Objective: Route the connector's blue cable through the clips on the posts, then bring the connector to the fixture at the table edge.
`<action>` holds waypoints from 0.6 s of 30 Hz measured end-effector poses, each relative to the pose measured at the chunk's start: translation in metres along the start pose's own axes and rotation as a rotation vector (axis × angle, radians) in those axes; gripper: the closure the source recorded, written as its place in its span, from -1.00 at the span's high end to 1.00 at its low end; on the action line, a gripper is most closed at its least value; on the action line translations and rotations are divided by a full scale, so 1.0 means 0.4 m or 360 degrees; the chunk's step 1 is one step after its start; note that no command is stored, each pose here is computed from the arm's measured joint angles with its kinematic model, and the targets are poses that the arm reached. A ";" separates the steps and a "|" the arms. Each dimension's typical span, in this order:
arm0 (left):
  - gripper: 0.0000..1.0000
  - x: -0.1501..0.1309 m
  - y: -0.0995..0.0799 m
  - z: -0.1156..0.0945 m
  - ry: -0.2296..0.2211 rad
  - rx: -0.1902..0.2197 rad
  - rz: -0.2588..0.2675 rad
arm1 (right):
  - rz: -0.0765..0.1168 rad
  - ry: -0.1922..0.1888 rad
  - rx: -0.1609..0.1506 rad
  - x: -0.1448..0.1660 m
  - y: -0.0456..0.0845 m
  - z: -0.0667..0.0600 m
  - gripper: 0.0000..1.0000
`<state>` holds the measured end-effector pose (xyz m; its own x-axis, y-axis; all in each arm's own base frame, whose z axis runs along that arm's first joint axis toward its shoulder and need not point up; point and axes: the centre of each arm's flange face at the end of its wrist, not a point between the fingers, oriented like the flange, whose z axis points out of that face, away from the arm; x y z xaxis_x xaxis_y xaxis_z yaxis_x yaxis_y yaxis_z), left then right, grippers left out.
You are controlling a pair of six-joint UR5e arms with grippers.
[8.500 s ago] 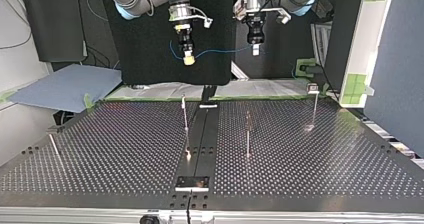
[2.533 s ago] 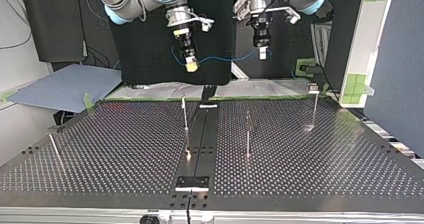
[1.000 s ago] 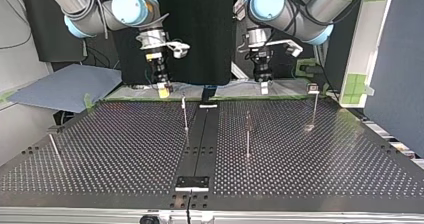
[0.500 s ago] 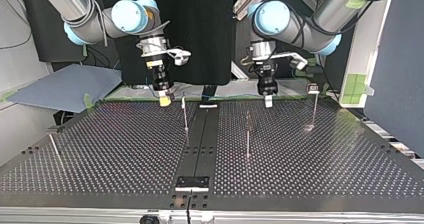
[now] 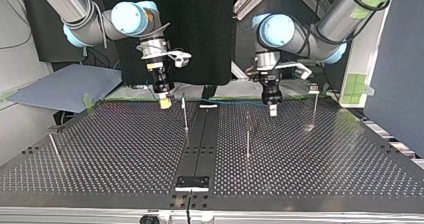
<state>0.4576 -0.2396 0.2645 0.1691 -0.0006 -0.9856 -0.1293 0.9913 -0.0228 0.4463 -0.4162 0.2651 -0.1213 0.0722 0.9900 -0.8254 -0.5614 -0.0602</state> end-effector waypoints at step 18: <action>-0.97 0.015 0.022 0.061 -0.0002 0.0012 0.0016 | -0.0001 0.0026 0.0002 0.012 -0.001 0.016 -0.99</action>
<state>0.4813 -0.2276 0.2624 0.1690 0.0098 -0.9856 -0.1237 0.9923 -0.0114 0.4494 -0.4208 0.2705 -0.1302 0.0860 0.9877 -0.8248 -0.5622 -0.0597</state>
